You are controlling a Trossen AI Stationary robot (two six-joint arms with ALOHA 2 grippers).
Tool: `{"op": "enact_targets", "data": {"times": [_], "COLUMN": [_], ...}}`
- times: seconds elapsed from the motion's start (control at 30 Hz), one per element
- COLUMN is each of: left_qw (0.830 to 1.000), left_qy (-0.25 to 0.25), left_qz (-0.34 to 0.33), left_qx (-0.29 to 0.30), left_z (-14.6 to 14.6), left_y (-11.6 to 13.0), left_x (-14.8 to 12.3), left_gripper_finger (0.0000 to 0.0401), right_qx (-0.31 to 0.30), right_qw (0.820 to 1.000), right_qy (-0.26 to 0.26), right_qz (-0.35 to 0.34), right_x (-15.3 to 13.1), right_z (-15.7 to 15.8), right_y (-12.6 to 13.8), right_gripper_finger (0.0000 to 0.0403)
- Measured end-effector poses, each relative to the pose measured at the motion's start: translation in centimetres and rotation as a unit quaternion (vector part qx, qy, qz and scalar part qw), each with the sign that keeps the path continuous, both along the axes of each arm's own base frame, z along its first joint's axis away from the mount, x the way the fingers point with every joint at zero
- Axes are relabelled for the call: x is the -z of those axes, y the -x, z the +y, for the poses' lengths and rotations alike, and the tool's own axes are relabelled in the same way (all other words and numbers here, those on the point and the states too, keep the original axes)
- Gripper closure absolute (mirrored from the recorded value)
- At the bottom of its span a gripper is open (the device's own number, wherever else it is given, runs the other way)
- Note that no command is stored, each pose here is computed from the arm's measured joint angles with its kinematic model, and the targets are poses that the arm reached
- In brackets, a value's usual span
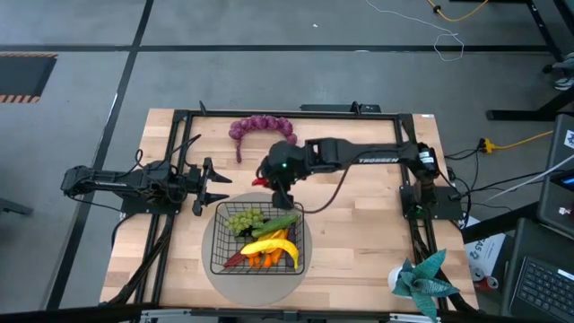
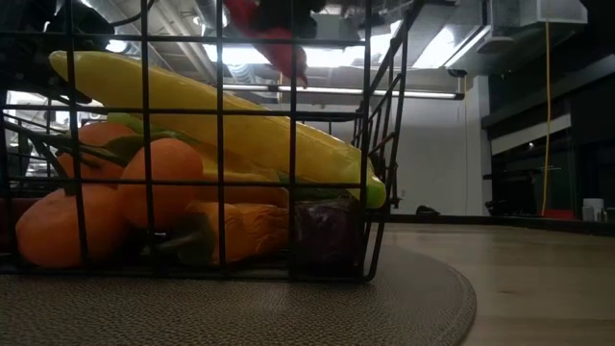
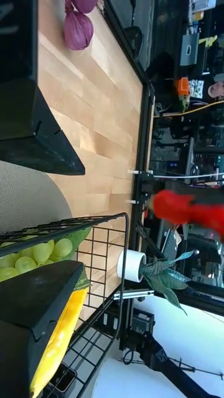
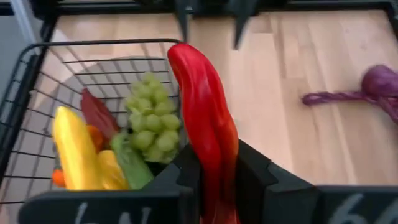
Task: Build produce basket
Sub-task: Put the red chili pepper into the black wire basket
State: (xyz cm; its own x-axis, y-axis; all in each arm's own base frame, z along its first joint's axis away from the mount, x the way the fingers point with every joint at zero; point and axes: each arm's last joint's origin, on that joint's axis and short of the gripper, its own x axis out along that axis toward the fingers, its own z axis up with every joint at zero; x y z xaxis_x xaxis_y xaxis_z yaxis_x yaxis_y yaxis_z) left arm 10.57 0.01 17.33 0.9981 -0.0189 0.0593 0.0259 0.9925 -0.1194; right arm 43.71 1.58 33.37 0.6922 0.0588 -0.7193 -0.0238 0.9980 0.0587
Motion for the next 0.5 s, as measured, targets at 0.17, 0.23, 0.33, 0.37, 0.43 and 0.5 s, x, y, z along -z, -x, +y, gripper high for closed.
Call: {"op": "enact_targets", "data": {"times": [0.17, 0.23, 0.33, 0.37, 0.43, 0.5], "left_qw": [1.000, 1.000, 1.000, 1.000, 1.000, 1.000], "left_qy": [0.000, 0.000, 0.000, 0.000, 0.000, 0.000], "left_qz": [0.000, 0.000, 0.000, 0.000, 0.000, 0.000], "left_qx": [0.000, 0.000, -0.001, -0.002, -0.005, -0.005], "left_z": [0.0, 0.0, 0.0, 0.0, 0.0, 0.0], "left_y": [0.0, 0.0, 0.0, 0.0, 0.0, 0.0], "left_x": [0.0, 0.0, 0.0, 0.0, 0.0, 0.0], "left_gripper_finger": [0.0170, 0.0170, 0.0170, 0.0170, 0.0170, 0.0170], "right_qx": [-0.025, -0.046, -0.077, -0.082, -0.093, -0.103], "right_qw": [1.000, 0.999, 0.997, 0.996, 0.996, 0.995], "right_qy": [-0.004, -0.009, -0.015, -0.014, -0.011, -0.008], "right_qz": [-0.004, 0.003, 0.010, 0.007, 0.009, 0.012], "right_x": [0.6, 0.9, 1.2, 1.2, 1.3, 1.3], "right_z": [1.9, 2.7, 3.8, 4.2, 4.8, 5.4], "right_y": [-0.4, -0.3, -0.3, -0.3, -0.2, -0.1], "right_gripper_finger": [0.0343, 0.0343, 0.0343, 0.0343, 0.0338, 0.0319]}}
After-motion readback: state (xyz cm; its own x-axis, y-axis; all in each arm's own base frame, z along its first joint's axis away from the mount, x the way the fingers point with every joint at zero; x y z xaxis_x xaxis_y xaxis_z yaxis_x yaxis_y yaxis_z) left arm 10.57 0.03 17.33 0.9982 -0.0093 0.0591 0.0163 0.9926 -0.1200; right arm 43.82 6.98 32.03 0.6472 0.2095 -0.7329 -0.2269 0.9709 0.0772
